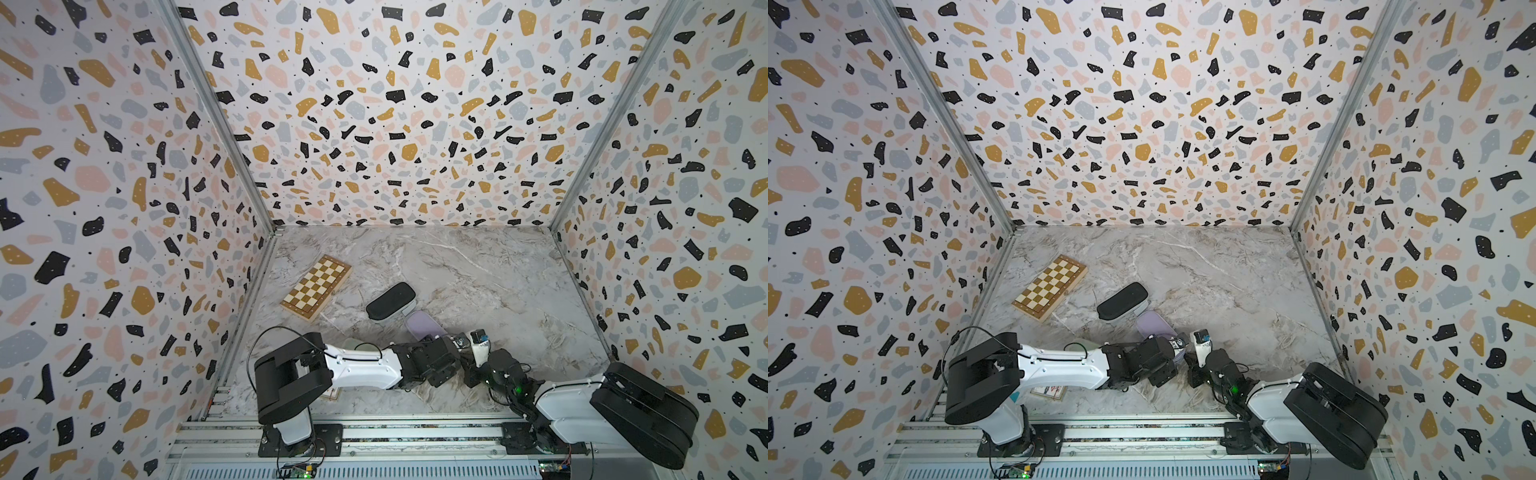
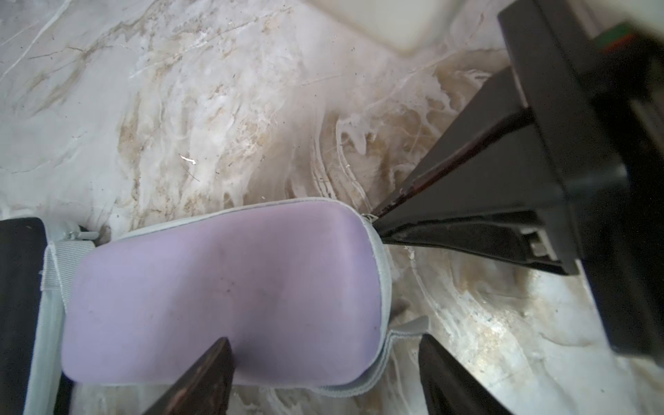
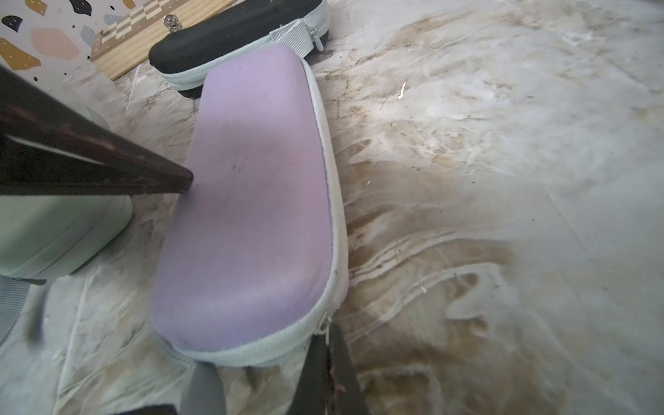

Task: Put umbrellas into zippered umbrella sleeves
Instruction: Adjust the umbrella sleeve at the center of the board.

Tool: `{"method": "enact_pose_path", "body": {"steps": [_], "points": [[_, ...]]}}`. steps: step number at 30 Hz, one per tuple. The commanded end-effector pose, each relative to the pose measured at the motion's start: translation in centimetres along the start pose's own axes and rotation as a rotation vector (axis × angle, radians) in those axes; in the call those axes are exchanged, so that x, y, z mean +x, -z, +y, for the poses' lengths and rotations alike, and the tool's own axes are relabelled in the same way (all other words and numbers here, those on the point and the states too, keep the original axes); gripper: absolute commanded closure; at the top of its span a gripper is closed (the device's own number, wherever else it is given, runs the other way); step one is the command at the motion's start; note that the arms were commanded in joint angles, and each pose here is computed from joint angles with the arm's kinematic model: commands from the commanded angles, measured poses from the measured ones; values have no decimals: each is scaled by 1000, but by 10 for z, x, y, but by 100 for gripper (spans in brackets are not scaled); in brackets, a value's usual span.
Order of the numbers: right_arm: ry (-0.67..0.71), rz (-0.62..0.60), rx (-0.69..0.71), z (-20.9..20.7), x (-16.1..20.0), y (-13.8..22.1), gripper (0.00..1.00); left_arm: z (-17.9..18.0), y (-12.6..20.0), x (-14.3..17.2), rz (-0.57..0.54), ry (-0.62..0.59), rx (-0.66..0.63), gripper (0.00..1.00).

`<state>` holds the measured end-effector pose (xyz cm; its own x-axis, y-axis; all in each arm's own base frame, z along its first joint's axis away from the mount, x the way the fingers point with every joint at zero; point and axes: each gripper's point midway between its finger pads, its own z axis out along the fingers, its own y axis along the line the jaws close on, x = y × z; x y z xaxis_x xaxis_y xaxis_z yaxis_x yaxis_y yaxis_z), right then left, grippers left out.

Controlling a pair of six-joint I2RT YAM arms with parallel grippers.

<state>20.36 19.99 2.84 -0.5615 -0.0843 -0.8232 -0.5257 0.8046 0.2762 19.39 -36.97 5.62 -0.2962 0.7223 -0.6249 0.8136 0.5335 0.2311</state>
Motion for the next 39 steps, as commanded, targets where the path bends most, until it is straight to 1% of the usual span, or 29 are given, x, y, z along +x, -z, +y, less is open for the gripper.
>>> {"method": "enact_pose_path", "body": {"steps": [1,8,12,24,28,32,35,38,39], "points": [[4,-7,-7,-2,5,6,100,0,-4,-11,-26,-13,-50,21],[4,-6,-14,0,5,6,100,-11,-11,-14,-54,14,-6,25],[7,9,-25,1,9,5,100,-11,-16,-14,-57,26,-12,28],[7,8,-25,1,9,5,100,-11,-38,3,-6,41,-55,30],[8,9,-30,2,10,4,100,-11,-40,8,7,40,-58,40],[6,13,-36,3,11,4,100,-13,-46,16,25,33,-58,42],[3,10,-44,4,10,4,100,-20,-54,34,42,46,-44,43],[0,6,-50,5,10,5,100,-20,-62,52,58,58,-63,52],[0,6,-52,6,10,5,100,-22,-64,55,55,66,-59,53]]}}
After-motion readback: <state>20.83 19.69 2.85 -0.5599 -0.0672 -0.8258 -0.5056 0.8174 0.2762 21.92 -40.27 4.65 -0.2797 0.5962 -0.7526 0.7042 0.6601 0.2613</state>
